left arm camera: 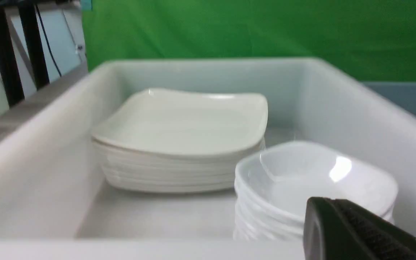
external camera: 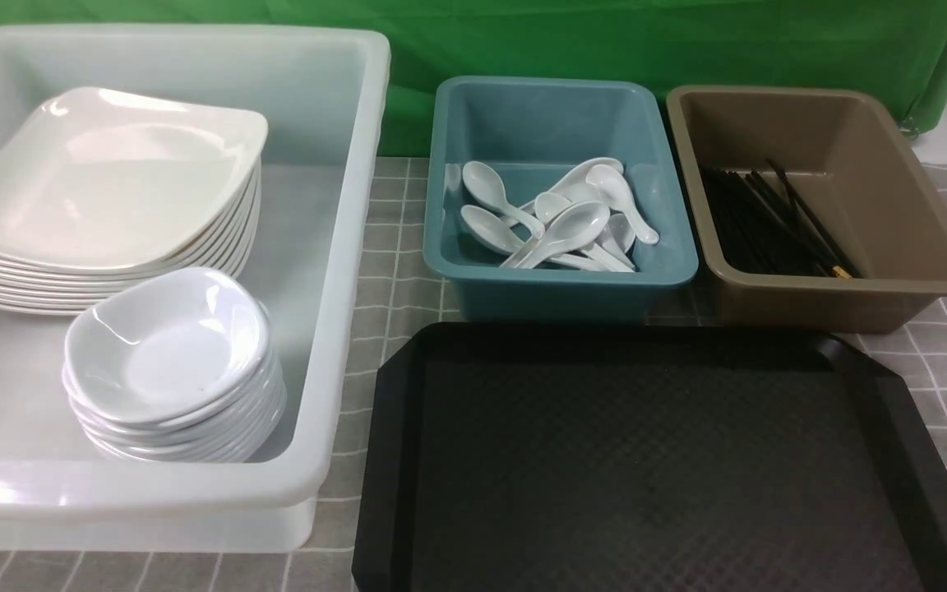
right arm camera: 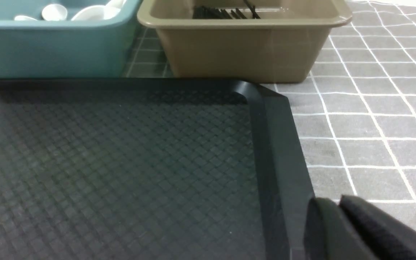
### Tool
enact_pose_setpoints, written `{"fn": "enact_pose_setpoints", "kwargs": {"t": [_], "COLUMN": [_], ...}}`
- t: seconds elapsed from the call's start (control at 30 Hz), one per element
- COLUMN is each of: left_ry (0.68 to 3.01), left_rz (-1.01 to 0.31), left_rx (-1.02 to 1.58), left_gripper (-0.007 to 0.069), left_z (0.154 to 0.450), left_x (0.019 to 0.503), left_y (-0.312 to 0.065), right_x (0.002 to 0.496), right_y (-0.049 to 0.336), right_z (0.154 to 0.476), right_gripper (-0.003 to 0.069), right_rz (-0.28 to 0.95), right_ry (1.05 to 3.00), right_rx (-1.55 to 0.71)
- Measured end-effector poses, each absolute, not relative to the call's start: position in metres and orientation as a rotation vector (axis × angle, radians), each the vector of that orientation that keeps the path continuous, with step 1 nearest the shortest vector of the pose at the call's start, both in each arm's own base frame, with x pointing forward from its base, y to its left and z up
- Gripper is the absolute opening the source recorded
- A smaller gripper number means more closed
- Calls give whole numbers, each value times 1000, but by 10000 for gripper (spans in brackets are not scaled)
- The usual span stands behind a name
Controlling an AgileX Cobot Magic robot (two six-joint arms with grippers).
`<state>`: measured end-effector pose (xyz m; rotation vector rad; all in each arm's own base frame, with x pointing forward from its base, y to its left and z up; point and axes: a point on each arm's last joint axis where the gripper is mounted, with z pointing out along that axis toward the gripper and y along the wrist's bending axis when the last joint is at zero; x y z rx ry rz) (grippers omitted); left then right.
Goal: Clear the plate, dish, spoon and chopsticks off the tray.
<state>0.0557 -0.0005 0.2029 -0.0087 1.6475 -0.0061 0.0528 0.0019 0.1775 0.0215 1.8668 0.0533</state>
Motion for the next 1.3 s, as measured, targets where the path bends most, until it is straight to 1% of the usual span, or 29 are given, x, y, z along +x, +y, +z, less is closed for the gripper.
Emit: {"fn": "enact_pose_setpoints", "kwargs": {"t": [0.07,0.13,0.47,0.67,1.3], "left_ry": [1717,1730,1725,1726,1725], "left_rz": [-39,-51,-77,-57,-57], "left_rx": [-31,-38,-61,-56,-37], "left_gripper": [10,10,10,10,10], "left_z": [191,189,189,189,190], "left_x": [56,56,56,56,56], "left_y": [-1,-2,-2,-2,-2], "right_x": [53,53,53,53,53], "right_y": [2,2,2,2,2], "right_z": [177,178,178,178,178], "right_gripper": [98,102,129,135,186], "right_rz": [53,53,53,53,53], "right_ry": [1867,1865,1863,1863,1863], "right_rx": [22,22,22,22,22]}}
